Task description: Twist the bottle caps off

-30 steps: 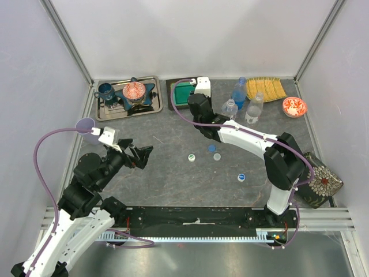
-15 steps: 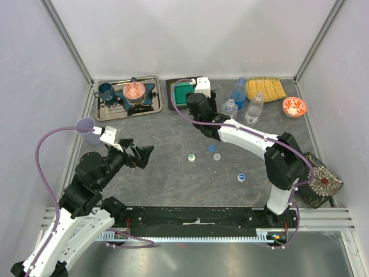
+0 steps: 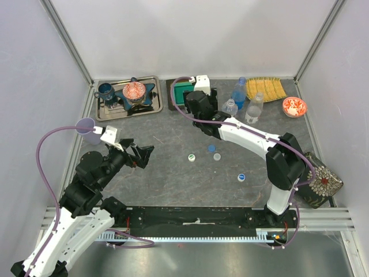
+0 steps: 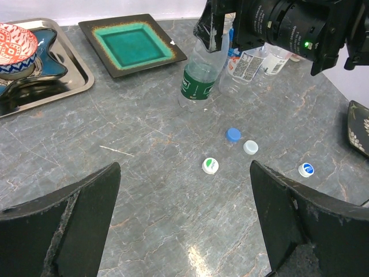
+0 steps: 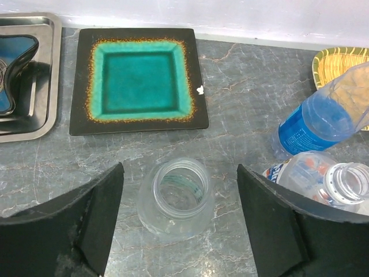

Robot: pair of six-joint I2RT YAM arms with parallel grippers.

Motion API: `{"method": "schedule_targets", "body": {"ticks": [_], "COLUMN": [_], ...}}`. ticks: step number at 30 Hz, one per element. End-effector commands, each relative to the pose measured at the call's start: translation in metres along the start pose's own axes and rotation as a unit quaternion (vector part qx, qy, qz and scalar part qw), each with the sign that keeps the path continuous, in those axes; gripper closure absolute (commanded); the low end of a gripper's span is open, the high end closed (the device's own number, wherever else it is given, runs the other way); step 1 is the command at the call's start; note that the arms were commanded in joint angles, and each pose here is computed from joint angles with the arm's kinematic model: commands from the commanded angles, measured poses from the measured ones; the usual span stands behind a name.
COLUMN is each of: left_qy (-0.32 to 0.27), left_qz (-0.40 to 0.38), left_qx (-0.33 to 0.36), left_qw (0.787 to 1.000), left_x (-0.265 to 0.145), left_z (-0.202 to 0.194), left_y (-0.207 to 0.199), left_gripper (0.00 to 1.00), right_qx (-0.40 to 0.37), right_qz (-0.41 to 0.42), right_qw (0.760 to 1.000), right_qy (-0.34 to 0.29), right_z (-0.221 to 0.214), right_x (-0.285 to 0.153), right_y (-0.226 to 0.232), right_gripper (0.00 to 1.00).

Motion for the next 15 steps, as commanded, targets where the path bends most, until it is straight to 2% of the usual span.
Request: {"method": "schedule_targets", "body": {"ticks": [1, 5, 7, 10, 11, 13, 14, 15], "left_qy": [-0.005, 0.008, 0.013, 0.026, 0.027, 0.035, 0.038, 0.049], "left_qz": [0.003, 0.015, 0.023, 0.033, 0.035, 0.034, 0.033, 0.033], "left_qx": [-0.007, -0.013, -0.02, -0.037, -0.042, -0.062, -0.068, -0.082], "left_qw": [1.0, 1.0, 0.999, 0.998, 0.998, 0.997, 0.996, 0.995], "left_x": [0.005, 0.012, 0.015, 0.023, 0.026, 0.034, 0.036, 0.042], "left_z": [0.004, 0.001, 0.001, -0.001, -0.001, -0.003, -0.003, -0.007], "left_y": [0.0, 0.002, 0.003, 0.004, 0.003, 0.001, 0.0, -0.002], "left_gripper": [0.01, 0.0, 0.01, 0.0, 0.01, 0.01, 0.01, 0.01], "right_qx": [0.051, 0.072, 0.094, 0.119, 0.11, 0.137, 0.123, 0.128], "right_qz": [0.024, 0.04, 0.049, 0.053, 0.048, 0.058, 0.053, 0.053], "right_qw": [0.997, 0.993, 0.989, 0.984, 0.987, 0.981, 0.985, 0.985], "right_qy": [-0.047, -0.079, -0.107, -0.121, -0.107, -0.124, -0.105, -0.104], "right_z": [0.064, 0.113, 0.146, 0.162, 0.143, 0.143, 0.113, 0.104], "right_x": [-0.025, -0.06, -0.087, -0.125, -0.127, -0.156, -0.153, -0.159], "right_y": [-0.002, -0.016, -0.032, -0.062, -0.07, -0.096, -0.102, -0.11], "right_gripper": [0.11, 0.02, 0.02, 0.02, 0.02, 0.02, 0.02, 0.02]}}
Point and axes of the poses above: each gripper's point midway between its finger pads, its own x axis out along the fingers, its own y axis along the line the jaws close on, z = x × y, the point moved 4 cm from there along -x, back along the fingers, and after that the axes turned 5 degrees about x, right-handed, at the moved point
